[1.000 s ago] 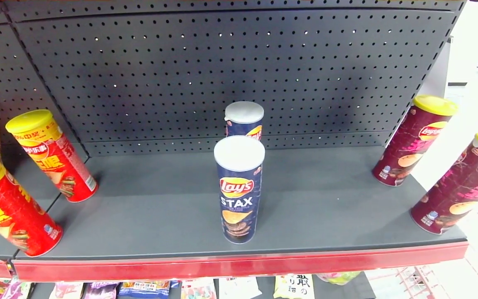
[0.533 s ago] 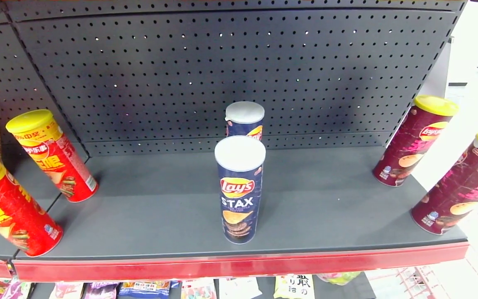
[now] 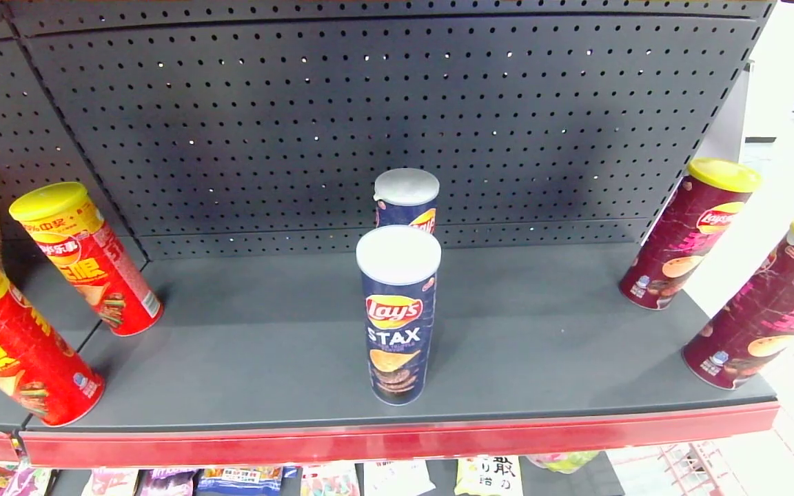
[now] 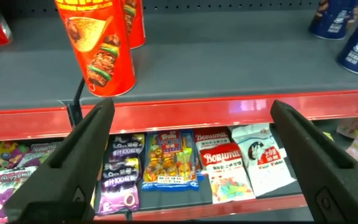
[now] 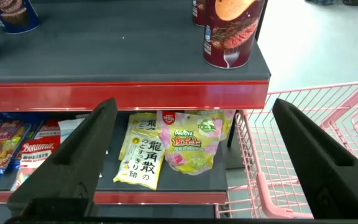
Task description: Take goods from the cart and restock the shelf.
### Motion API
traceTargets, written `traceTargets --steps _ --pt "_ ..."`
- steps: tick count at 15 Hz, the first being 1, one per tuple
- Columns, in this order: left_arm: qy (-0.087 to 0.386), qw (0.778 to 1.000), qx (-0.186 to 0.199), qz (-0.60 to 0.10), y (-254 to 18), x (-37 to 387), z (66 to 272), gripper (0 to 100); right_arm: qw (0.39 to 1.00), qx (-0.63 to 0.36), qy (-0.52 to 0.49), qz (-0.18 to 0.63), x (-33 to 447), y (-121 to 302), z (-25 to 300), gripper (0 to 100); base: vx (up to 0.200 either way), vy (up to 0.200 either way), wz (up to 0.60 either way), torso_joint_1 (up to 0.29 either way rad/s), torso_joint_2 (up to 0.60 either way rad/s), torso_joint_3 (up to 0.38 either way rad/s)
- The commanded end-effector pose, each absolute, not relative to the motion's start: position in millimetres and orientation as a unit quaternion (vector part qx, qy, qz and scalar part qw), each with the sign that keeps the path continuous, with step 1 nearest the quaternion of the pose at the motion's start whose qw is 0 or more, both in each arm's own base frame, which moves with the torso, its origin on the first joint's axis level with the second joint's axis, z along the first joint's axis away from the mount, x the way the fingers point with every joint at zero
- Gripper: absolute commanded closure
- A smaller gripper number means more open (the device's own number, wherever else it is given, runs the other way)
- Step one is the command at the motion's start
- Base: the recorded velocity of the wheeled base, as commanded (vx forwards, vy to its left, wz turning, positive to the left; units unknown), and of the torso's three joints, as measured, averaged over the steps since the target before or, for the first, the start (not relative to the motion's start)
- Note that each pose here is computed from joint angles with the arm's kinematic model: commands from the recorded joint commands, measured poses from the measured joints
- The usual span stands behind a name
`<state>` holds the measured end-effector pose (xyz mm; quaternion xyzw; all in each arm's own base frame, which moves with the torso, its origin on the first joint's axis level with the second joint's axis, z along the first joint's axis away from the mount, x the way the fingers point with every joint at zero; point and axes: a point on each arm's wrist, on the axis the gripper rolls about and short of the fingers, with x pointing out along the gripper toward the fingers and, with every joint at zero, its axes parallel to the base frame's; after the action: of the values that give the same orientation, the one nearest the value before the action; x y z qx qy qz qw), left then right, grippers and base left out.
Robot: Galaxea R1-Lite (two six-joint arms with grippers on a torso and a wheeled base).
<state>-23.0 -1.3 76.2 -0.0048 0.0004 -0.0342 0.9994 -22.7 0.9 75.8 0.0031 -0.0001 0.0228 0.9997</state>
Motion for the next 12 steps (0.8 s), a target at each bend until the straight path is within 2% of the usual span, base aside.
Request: traceTargets --steps 1,2,3,4,5,6,7,10,12 --pt "-0.014 0.999 -0.009 -0.04 -2 -25 89 0 1.0 0.004 -0.001 0.023 -23 1 76 0 0.0 0.0 0.0 0.0 0.0 0.0" --pt "-0.012 0.996 -0.066 -0.067 -1 -17 166 0 1.0 0.003 -0.001 0.023 -23 1 76 0 0.0 0.0 0.0 0.0 0.0 0.0" --pt "-0.009 0.992 -0.09 -0.085 -1 -5 200 0 1.0 0.004 -0.001 0.023 -23 1 76 0 0.0 0.0 0.0 0.0 0.0 0.0" --pt "0.006 0.99 -0.086 -0.115 -3 7 216 0 1.0 0.005 -0.001 0.023 -23 1 76 0 0.0 0.0 0.0 0.0 0.0 0.0" --pt "0.015 0.988 -0.084 -0.128 -4 11 217 0 1.0 0.004 -0.001 0.023 -23 1 76 0 0.0 0.0 0.0 0.0 0.0 0.0" --pt "0.075 0.975 -0.068 -0.2 -12 34 214 0 1.0 0.004 -0.001 0.023 -23 1 76 0 0.0 0.0 0.0 0.0 0.0 0.0" --pt "0.106 0.971 -0.069 -0.205 -15 49 213 0 1.0 0.004 -0.001 0.023 -23 1 76 0 0.0 0.0 0.0 0.0 0.0 0.0" --pt "0.143 0.959 -0.068 -0.236 -25 87 220 0 1.0 0.005 -0.001 0.023 -23 1 76 0 0.0 0.0 0.0 0.0 0.0 0.0" --pt "0.204 0.938 -0.046 -0.276 -36 120 210 0 1.0 0.004 -0.001 0.023 -23 1 76 0 0.0 0.0 0.0 0.0 0.0 0.0"
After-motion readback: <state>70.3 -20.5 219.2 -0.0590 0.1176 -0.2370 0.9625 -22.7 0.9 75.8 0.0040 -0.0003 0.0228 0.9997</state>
